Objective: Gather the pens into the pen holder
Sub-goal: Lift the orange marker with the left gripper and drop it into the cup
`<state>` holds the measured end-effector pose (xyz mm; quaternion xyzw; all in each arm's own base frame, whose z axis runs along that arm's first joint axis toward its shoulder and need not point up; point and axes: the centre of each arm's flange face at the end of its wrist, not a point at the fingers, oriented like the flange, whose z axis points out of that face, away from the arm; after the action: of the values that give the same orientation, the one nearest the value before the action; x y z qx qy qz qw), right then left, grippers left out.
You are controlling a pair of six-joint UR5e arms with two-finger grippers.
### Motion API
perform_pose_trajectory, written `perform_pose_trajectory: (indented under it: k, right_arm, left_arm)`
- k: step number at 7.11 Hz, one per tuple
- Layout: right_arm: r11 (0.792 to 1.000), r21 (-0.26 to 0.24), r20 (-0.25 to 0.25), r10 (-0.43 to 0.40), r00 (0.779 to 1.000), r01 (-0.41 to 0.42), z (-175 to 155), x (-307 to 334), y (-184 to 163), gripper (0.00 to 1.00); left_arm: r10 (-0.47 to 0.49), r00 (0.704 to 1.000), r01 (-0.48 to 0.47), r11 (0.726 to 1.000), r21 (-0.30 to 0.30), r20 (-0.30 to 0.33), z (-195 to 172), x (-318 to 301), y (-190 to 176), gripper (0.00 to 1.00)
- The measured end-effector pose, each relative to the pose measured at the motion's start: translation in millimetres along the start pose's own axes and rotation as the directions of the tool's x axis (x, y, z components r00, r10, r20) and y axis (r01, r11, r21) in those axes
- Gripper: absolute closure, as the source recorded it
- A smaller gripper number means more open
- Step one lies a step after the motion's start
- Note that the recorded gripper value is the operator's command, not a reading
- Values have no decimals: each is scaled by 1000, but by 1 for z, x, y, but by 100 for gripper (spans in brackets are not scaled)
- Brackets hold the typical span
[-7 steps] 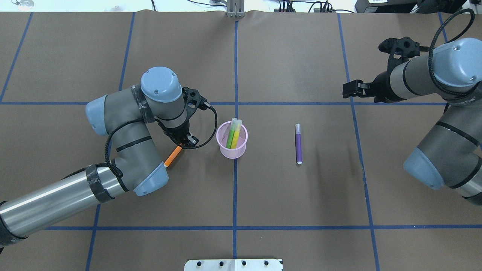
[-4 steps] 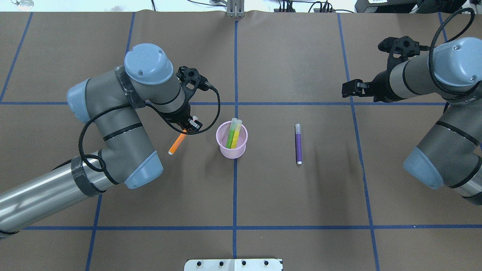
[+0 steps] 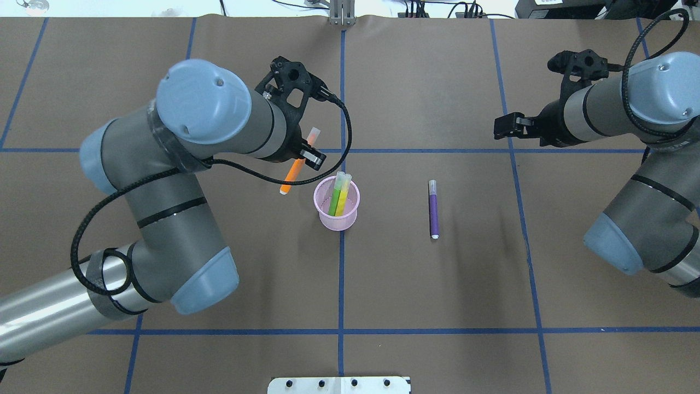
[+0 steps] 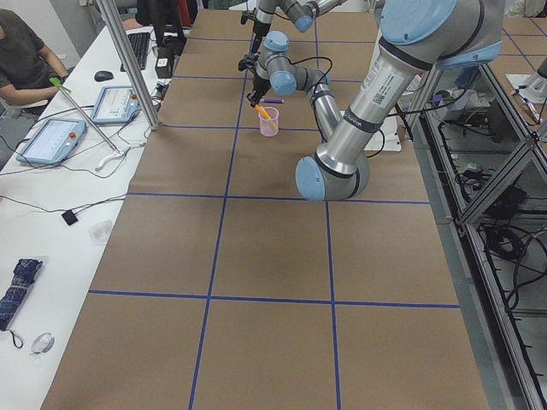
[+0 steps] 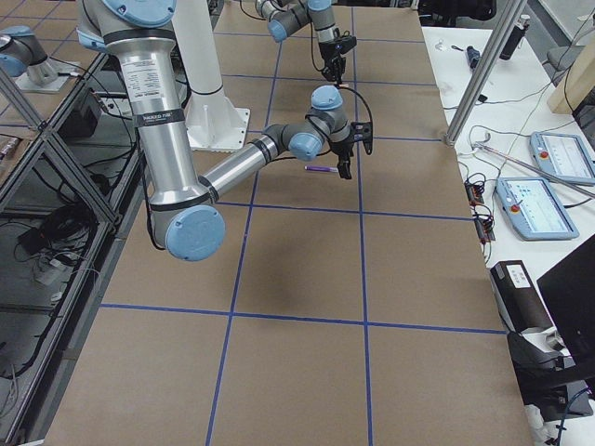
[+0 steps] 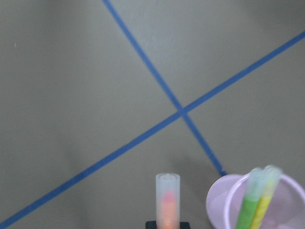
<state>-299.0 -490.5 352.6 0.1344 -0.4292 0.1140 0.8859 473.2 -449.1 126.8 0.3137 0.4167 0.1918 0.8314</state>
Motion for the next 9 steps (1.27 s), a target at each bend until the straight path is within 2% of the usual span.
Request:
perform_pose_trajectory:
  k: [2, 3, 4, 5, 6, 8, 9]
  right_arm:
    - [1000, 0, 1, 0, 1000, 0, 1, -2, -1, 0]
    - [1000, 0, 1, 0, 1000, 0, 1, -2, -1, 0]
    - [1000, 0, 1, 0, 1000, 0, 1, -2, -1, 0]
    - [1000, -1, 0, 0, 1000, 0, 2, -2, -1, 0]
    - [1000, -1, 0, 0, 1000, 0, 2, -2, -1, 0]
    - [1000, -2, 3, -2, 1000, 2, 2, -5, -1, 0]
    - [1000, -6, 11, -9, 1000, 9, 4, -13, 0, 0]
  left_arm:
    - [45, 998, -51, 984, 169, 39, 13, 46, 21, 100]
    - [48, 996, -64, 971, 229, 74, 21, 62, 31, 100]
    - [46, 994, -70, 963, 258, 98, 26, 70, 36, 100]
    - [46, 993, -73, 960, 268, 108, 31, 73, 39, 32]
    - [45, 993, -75, 959, 274, 113, 36, 74, 40, 1]
    - [16, 994, -47, 956, 289, 109, 38, 74, 39, 1]
    - [-35, 995, 5, 952, 308, 90, 31, 73, 36, 1]
